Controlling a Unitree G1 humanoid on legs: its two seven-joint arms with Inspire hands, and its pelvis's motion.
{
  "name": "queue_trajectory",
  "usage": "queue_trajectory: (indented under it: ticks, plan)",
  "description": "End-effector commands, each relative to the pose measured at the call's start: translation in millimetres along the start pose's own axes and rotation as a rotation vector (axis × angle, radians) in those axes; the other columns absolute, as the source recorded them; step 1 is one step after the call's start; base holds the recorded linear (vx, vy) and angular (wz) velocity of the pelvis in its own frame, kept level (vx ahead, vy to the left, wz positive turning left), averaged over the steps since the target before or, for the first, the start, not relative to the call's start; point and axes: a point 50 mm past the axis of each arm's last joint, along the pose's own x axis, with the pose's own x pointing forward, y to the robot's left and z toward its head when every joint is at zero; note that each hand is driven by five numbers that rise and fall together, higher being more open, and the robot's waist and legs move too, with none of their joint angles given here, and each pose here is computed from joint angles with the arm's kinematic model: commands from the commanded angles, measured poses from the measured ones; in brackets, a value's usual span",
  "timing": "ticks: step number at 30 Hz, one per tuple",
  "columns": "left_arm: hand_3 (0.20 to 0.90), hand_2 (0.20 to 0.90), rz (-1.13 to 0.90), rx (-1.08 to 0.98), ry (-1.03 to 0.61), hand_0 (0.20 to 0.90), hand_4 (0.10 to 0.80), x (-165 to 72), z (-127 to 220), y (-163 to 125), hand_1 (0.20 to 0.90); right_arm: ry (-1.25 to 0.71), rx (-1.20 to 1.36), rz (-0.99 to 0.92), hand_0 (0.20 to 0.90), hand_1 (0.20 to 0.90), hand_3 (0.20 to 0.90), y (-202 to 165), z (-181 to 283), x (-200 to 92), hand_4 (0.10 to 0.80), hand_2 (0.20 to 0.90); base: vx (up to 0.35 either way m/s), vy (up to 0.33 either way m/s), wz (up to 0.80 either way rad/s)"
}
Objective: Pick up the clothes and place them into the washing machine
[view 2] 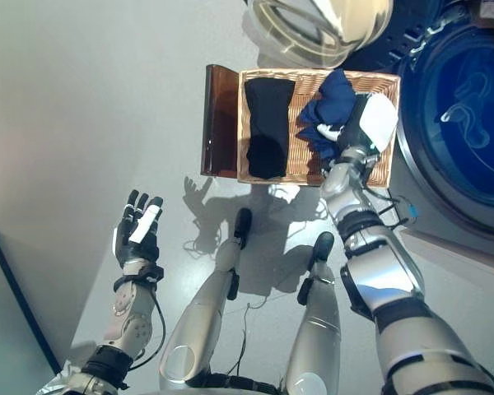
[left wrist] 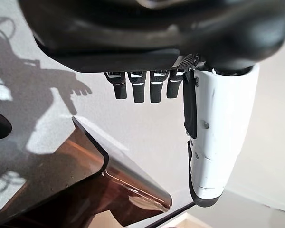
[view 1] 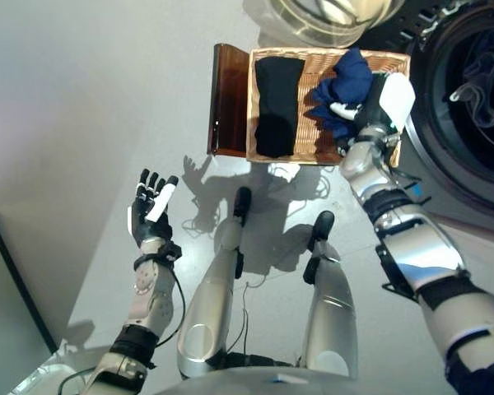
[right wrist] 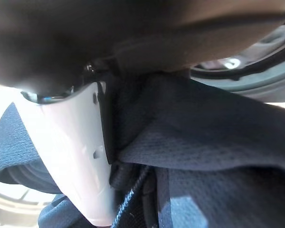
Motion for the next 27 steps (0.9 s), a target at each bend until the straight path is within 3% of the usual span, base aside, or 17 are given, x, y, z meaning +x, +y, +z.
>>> queue_trajectory:
  ticks: [1,7,14,27]
  plan:
    - [0.9,0.9,0.04,-0.005,-0.092,0.9,0.8,0,15,13,0.9,-0.141,0.084,-0.207,0.2,0.2,0.2,-38,23,19,0.3,0.2,0.02,-0.01,-0.18]
    - [0.9,0.9,0.033,0.003,-0.086,0.9,0.8,-2,13,13,0.9,-0.055,0.114,-0.355,0.2,0.2,0.2,-63,-4,22,0.3,0.2,0.005,-0.004,-0.08]
    - [0.9,0.9,0.033,0.016,-0.043,0.9,0.8,-7,4,16,0.9,0.219,0.12,-0.51,0.2,0.2,0.2,-106,-65,30,0.3,0.2,-0.002,0.0,-0.02]
    - [0.9,0.9,0.008,0.027,-0.016,0.9,0.8,-10,2,20,0.9,0.293,0.149,-0.597,0.2,0.2,0.2,-162,-64,57,0.3,0.2,-0.009,-0.016,-0.05]
